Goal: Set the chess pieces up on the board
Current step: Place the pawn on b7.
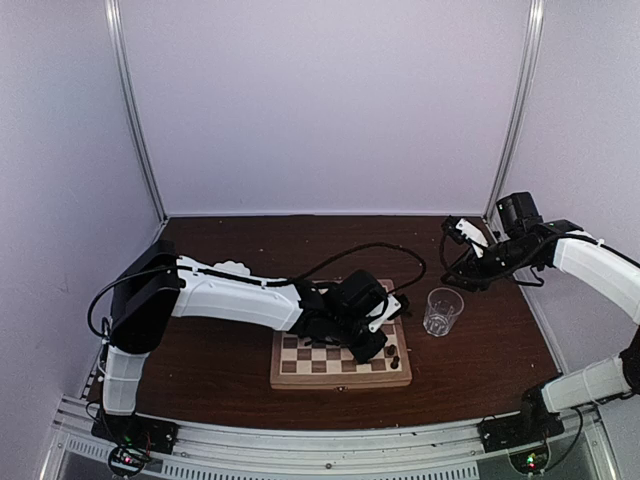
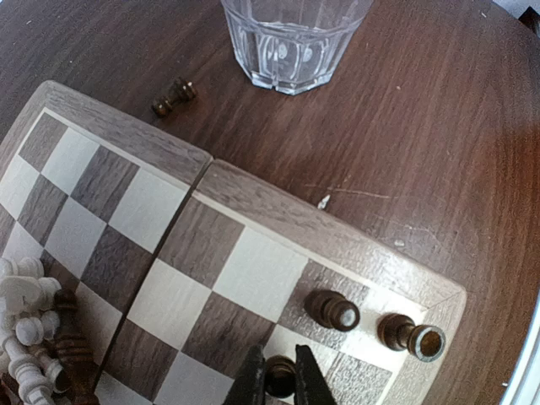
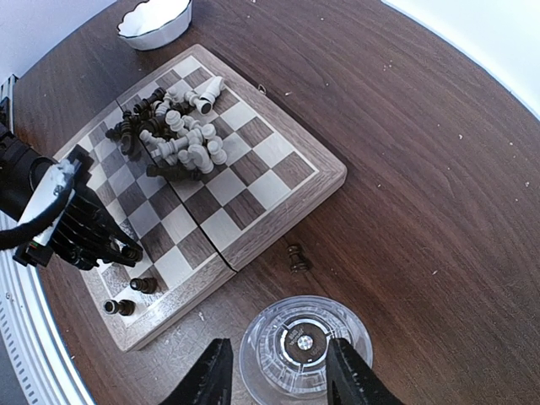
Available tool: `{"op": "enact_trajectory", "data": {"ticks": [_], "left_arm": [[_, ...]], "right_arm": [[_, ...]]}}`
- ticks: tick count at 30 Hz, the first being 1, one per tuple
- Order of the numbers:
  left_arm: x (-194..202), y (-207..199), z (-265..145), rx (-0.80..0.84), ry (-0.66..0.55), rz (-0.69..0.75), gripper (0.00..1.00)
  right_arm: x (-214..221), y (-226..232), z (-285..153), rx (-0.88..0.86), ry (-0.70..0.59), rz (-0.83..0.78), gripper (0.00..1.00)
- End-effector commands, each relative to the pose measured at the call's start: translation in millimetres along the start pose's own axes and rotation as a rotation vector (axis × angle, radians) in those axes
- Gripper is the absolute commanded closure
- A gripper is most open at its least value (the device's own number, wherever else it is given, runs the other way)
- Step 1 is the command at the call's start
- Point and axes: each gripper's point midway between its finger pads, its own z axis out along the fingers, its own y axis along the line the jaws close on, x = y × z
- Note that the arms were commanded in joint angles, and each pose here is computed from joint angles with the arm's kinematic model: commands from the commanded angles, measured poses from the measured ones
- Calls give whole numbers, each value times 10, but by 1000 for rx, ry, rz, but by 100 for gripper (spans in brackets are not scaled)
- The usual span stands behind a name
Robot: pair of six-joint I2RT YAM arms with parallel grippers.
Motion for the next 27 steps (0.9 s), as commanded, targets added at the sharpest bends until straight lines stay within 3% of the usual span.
{"op": "enact_trajectory", "data": {"ticks": [1,15,27], "left_arm": [[-133,-48,15,13,-47,-13,97],[-79,-109,10,52,-40,-28,95],[-60,-91,0,41,-30,-32,77]], "right_arm": [[38,-41,29,12,9,-1,60],[48,-43,48,6,15,2,60],[51,-41,62,-1,18,3,60]]}}
